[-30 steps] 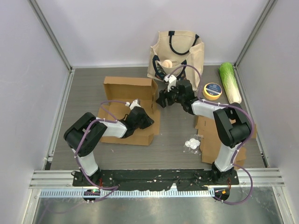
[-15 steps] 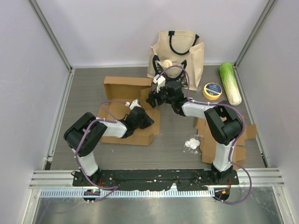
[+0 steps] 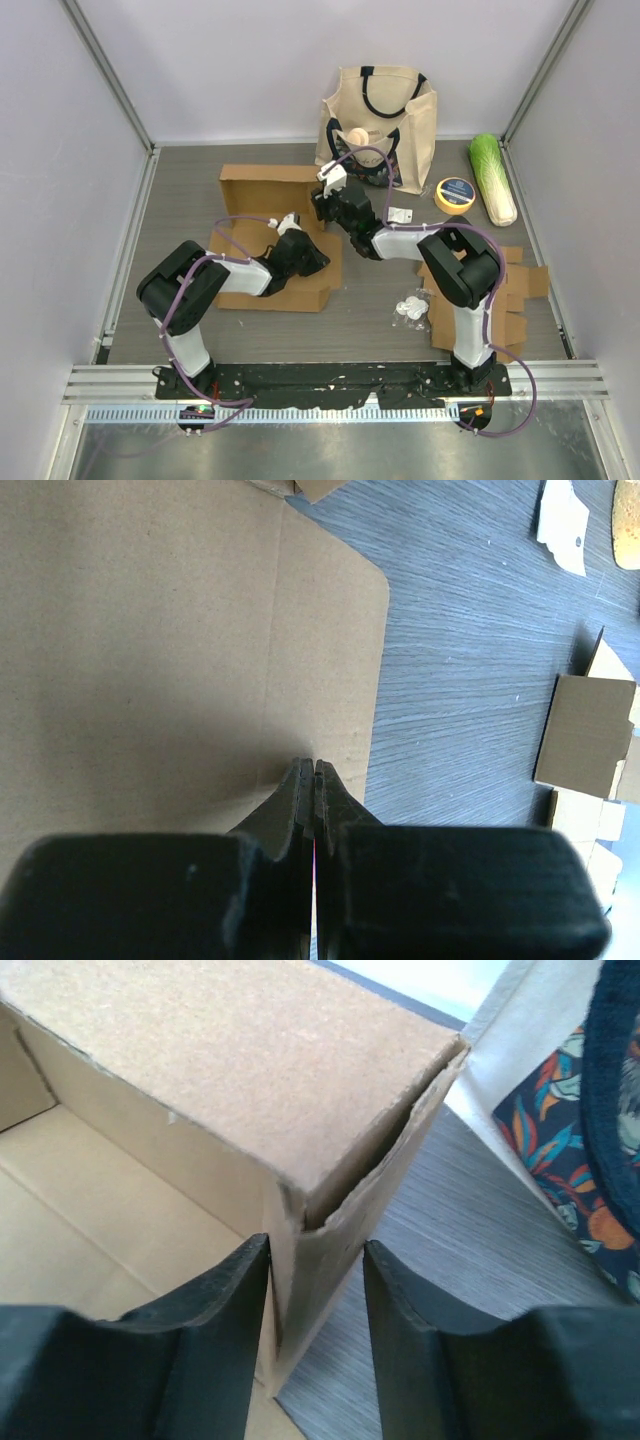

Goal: Fold the paper box

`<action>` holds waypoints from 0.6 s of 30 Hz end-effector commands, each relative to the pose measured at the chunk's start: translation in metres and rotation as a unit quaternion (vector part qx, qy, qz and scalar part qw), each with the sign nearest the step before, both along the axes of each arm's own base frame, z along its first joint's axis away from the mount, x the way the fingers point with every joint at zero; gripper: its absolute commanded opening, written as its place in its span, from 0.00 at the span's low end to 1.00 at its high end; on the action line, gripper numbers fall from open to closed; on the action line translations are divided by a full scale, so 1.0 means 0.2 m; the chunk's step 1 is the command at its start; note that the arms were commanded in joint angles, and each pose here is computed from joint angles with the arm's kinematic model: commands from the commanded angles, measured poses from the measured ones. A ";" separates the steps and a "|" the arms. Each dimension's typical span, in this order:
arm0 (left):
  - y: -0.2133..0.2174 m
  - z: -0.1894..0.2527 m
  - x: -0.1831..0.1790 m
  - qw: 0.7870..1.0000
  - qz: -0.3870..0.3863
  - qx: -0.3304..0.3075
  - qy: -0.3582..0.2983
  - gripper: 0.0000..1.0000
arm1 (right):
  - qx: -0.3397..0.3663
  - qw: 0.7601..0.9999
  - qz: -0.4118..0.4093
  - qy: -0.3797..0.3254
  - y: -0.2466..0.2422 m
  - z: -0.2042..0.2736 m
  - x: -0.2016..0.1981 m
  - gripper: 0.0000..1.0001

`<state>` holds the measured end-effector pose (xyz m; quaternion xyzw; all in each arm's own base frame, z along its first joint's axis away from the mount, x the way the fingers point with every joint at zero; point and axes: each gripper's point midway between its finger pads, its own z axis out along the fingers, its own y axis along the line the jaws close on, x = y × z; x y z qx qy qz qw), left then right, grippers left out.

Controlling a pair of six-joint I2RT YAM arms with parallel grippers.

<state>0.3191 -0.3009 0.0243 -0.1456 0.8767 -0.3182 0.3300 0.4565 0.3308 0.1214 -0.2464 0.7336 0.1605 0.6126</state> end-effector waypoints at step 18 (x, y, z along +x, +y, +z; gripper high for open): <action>0.55 0.60 -0.22 0.972 0.045 0.106 -0.206 0.46 | -0.001 0.994 -0.078 -0.079 -0.09 0.17 -0.09 0.01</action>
